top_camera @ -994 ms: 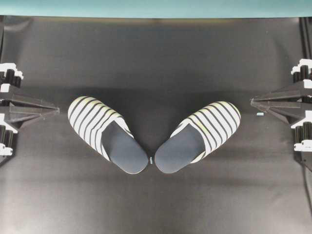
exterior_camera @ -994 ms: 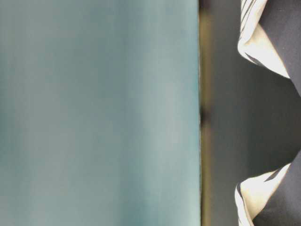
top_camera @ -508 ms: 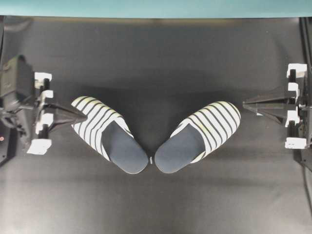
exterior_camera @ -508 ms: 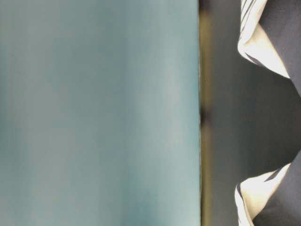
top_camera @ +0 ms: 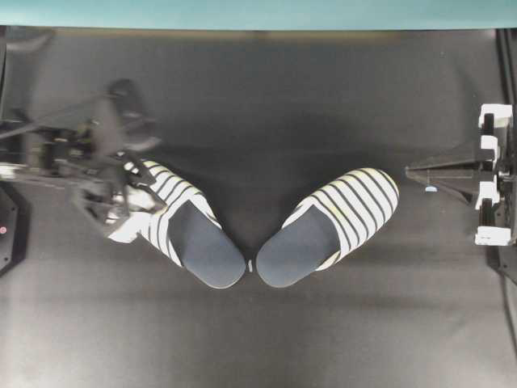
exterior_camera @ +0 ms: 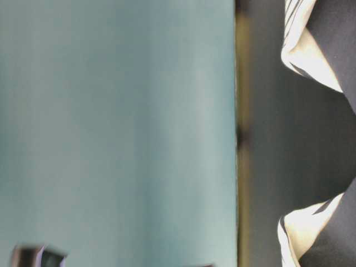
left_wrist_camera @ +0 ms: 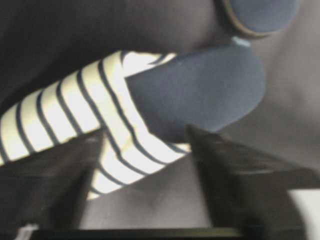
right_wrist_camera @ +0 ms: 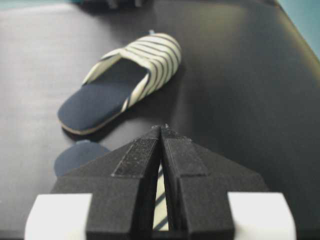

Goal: Arrange the slippers with the left arm.
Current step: 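Lower the left gripper and pinch the left slipper's striped upper, then rotate the held left slipper so its toe points forward, straightening it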

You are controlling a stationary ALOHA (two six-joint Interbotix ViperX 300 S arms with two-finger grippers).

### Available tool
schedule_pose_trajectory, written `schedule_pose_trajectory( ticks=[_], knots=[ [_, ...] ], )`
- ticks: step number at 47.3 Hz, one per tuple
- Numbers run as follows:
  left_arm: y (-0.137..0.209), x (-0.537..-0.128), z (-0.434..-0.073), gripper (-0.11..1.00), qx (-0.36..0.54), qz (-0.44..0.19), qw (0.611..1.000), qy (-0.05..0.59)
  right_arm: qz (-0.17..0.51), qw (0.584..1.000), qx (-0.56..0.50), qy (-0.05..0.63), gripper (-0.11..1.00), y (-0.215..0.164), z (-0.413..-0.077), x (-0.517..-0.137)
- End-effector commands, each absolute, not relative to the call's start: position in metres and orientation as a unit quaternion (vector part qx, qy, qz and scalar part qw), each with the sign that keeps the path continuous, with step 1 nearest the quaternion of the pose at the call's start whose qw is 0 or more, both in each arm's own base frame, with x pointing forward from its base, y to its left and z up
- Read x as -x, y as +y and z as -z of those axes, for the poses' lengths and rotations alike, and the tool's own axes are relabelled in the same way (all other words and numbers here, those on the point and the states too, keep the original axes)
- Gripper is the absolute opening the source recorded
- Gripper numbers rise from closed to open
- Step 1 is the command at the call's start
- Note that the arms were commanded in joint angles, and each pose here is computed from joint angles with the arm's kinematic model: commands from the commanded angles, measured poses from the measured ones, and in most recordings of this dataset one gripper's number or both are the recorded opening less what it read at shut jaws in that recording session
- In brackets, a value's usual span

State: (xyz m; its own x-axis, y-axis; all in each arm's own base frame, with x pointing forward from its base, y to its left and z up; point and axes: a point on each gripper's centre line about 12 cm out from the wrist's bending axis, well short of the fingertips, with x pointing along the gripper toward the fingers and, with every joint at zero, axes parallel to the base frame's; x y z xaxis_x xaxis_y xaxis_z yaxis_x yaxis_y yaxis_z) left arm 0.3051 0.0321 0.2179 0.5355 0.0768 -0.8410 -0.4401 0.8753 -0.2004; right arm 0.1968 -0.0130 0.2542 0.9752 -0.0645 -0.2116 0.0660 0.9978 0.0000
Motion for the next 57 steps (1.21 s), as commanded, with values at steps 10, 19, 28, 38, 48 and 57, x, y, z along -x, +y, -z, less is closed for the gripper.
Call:
schedule_pose_trajectory(
  ticks=[10, 19, 28, 38, 48, 57],
  knots=[
    [0.036, -0.345, -0.178, 0.87, 0.195, -0.176, 0.792, 0.551, 0.034, 0.994, -0.004, 0.108, 0.01, -0.014, -0.251, -0.196],
    [0.043, -0.353, -0.164, 0.87, 0.189, -0.190, 0.762, 0.589, 0.034, 0.994, -0.006, 0.104, 0.01, -0.013, -0.251, -0.192],
    [0.051, -0.348, -0.157, 0.87, 0.195, -0.201, 0.752, 0.596, 0.034, 0.995, -0.005, 0.093, 0.01, -0.013, -0.252, -0.187],
    [0.055, -0.339, -0.146, 0.85, 0.200, -0.209, 0.743, 0.603, 0.034, 0.996, -0.004, 0.086, 0.01, -0.012, -0.253, -0.184],
    [0.055, -0.339, -0.144, 0.70, 0.198, -0.206, 0.744, 0.604, 0.034, 0.996, -0.004, 0.084, 0.01, -0.012, -0.254, -0.184],
    [0.056, -0.342, -0.149, 0.24, 0.174, -0.186, 0.754, 0.605, 0.034, 0.996, -0.004, 0.087, 0.01, -0.012, -0.253, -0.184]
  ],
)
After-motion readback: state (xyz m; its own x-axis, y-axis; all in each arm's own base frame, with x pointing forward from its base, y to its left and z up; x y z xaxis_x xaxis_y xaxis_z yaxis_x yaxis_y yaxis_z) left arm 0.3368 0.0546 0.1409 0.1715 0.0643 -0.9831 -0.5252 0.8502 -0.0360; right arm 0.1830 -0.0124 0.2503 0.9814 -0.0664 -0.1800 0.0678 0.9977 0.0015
